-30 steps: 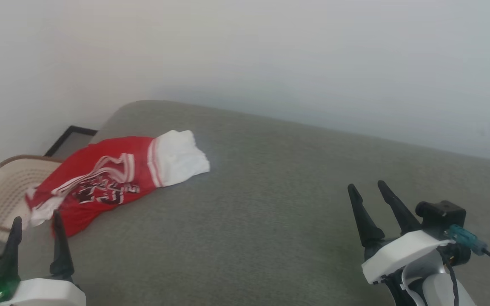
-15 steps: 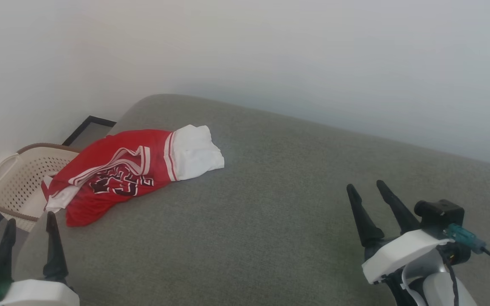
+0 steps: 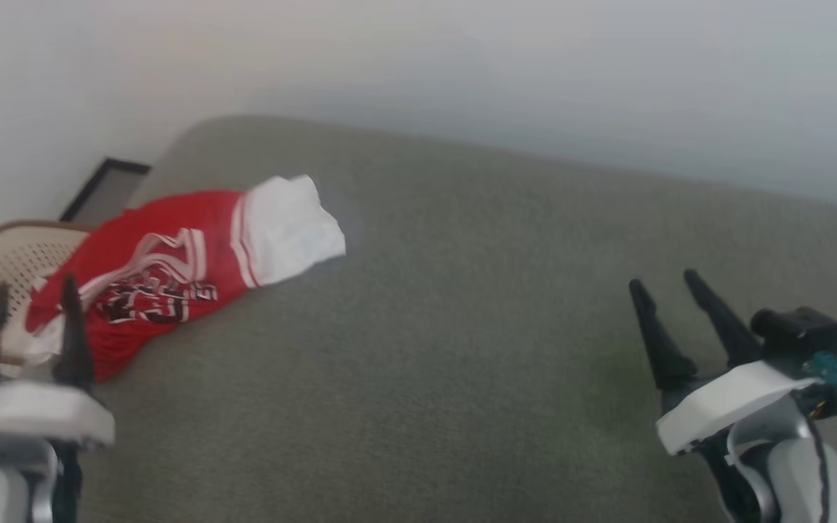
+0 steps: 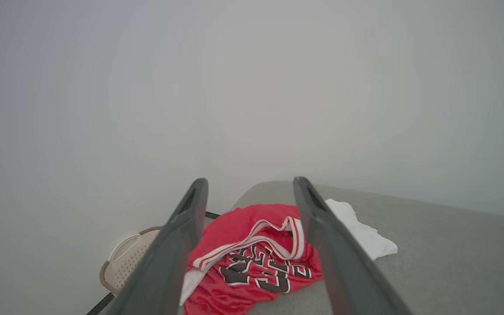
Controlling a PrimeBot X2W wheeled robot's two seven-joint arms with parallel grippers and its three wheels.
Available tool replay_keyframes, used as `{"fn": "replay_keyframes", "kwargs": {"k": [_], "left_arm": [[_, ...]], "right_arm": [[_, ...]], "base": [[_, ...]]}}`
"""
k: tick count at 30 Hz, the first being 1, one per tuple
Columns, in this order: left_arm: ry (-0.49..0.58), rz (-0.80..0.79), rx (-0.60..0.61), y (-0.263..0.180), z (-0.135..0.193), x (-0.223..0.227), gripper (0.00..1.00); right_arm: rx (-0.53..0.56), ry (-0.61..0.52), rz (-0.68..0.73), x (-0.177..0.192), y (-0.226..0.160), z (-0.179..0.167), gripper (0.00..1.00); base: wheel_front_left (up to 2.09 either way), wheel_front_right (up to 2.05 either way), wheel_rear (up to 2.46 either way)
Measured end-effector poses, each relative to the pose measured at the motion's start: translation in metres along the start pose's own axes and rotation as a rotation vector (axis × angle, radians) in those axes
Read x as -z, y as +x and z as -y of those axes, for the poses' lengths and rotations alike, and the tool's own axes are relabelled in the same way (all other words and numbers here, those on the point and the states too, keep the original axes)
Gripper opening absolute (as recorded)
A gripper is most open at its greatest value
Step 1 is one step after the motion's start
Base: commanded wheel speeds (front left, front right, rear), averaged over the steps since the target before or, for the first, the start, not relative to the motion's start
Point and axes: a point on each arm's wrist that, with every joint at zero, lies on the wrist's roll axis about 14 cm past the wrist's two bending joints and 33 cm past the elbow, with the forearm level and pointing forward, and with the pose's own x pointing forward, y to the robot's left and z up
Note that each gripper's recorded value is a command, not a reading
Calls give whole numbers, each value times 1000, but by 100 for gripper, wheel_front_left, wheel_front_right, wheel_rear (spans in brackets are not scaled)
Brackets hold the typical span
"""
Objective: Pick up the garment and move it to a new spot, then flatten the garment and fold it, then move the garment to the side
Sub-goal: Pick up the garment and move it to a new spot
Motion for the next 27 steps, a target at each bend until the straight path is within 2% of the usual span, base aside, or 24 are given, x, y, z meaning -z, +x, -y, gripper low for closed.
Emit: {"fn": "replay_keyframes", "kwargs": {"k": [8,15,20,27], "left_arm": [[14,-89,54,66,31,22,100],[42,-266,75,108,52,73,100],[71,-467,33,119,49,121,100],[24,-741,-72,114,39,173,100]], "right_arm": [[66,-16,-46,14,4,43,100],[115,-27,-87,29,5,74,100],[129,-38,-116,38,4,87,100],[128,-51,-153,42,6,94,100]], "base": [[0,0,0],[0,0,0],[0,0,0],[0,0,0]]}}
